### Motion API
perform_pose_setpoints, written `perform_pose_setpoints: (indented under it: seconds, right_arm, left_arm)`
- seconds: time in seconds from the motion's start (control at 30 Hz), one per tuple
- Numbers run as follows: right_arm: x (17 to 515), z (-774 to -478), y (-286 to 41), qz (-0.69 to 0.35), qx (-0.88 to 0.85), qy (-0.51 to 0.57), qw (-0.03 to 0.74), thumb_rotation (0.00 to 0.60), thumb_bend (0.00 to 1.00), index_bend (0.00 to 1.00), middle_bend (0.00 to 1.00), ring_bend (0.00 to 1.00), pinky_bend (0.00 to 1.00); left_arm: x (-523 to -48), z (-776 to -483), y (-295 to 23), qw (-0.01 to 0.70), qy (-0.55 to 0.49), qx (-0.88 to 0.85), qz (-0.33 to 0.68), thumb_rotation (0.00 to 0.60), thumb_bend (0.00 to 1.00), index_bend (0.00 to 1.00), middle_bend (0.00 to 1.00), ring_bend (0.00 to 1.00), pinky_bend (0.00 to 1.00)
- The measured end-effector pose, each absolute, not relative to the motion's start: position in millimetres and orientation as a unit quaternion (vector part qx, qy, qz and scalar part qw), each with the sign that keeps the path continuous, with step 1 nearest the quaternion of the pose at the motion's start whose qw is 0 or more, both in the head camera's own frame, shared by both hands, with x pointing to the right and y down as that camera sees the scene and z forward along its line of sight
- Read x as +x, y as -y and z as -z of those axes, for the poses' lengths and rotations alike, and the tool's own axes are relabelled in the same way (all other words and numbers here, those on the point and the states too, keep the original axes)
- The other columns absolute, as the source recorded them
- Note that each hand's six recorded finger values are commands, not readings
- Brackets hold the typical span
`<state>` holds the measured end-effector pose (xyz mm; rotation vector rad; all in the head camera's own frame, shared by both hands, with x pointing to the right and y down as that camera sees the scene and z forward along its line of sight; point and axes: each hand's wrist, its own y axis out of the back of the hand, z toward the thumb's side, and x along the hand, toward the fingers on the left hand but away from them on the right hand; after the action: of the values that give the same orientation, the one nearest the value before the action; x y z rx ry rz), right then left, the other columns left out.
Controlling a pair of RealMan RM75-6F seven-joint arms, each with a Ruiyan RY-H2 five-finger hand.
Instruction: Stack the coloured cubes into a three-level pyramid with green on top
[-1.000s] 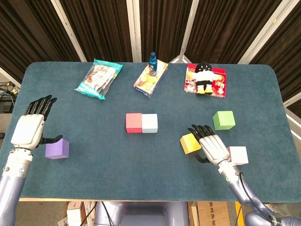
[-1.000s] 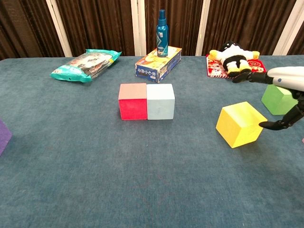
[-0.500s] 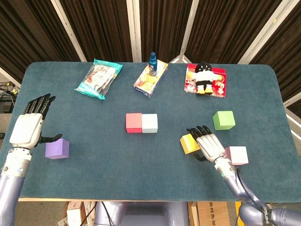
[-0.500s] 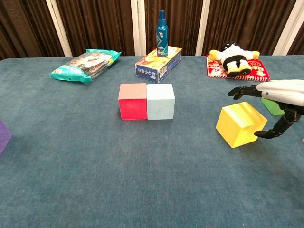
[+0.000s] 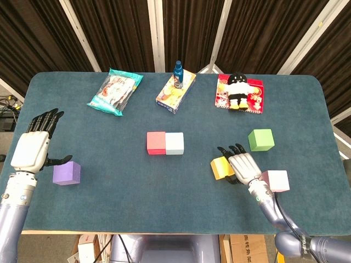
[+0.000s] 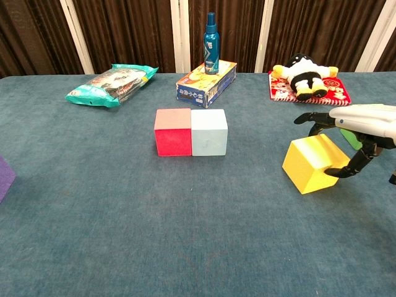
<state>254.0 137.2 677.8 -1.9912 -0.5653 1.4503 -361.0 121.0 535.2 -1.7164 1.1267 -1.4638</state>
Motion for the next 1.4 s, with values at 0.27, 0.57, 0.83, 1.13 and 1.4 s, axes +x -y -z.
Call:
perform_pose_setpoints:
  seconds: [0.27, 0.57, 0.83, 1.13, 1.4]
  right_arm:
    - [249, -675, -129, -0.539, -0.754, 0.231, 0.295, 0.600, 0.34, 0.00, 0.37, 0.16, 0.00]
    - [242, -672, -108, -0.547, -0.747, 0.257, 0.276, 0.600, 0.34, 0.00, 0.37, 0.16, 0.00]
    - [229, -677, -83, -0.563, -0.734, 0.278, 0.259, 0.600, 0.34, 0.00, 0.37, 0.17, 0.00]
    - [205, -686, -63, -0.575, -0.725, 0.282, 0.254, 0.600, 0.34, 0.00, 0.37, 0.17, 0.00]
    - [189, -693, -57, -0.581, -0.719, 0.285, 0.253, 0.600, 0.34, 0.00, 0.37, 0.17, 0.00]
  left_arm:
    - [-361, -536, -121, 0.305, -0.425, -0.648, 0.553, 0.600, 0.11, 0.00, 0.01, 0.00, 0.02]
    - [-360, -536, -121, 0.305, -0.428, -0.647, 0.552, 0.600, 0.11, 0.00, 0.01, 0.00, 0.02]
    - [-361, -538, -121, 0.302, -0.428, -0.647, 0.554, 0.600, 0.11, 0.00, 0.01, 0.00, 0.02]
    - [-363, -540, -120, 0.297, -0.429, -0.646, 0.557, 0.600, 0.11, 0.00, 0.01, 0.00, 0.02]
    - [-367, -542, -118, 0.291, -0.431, -0.645, 0.560, 0.600, 0.11, 0.00, 0.01, 0.00, 0.02]
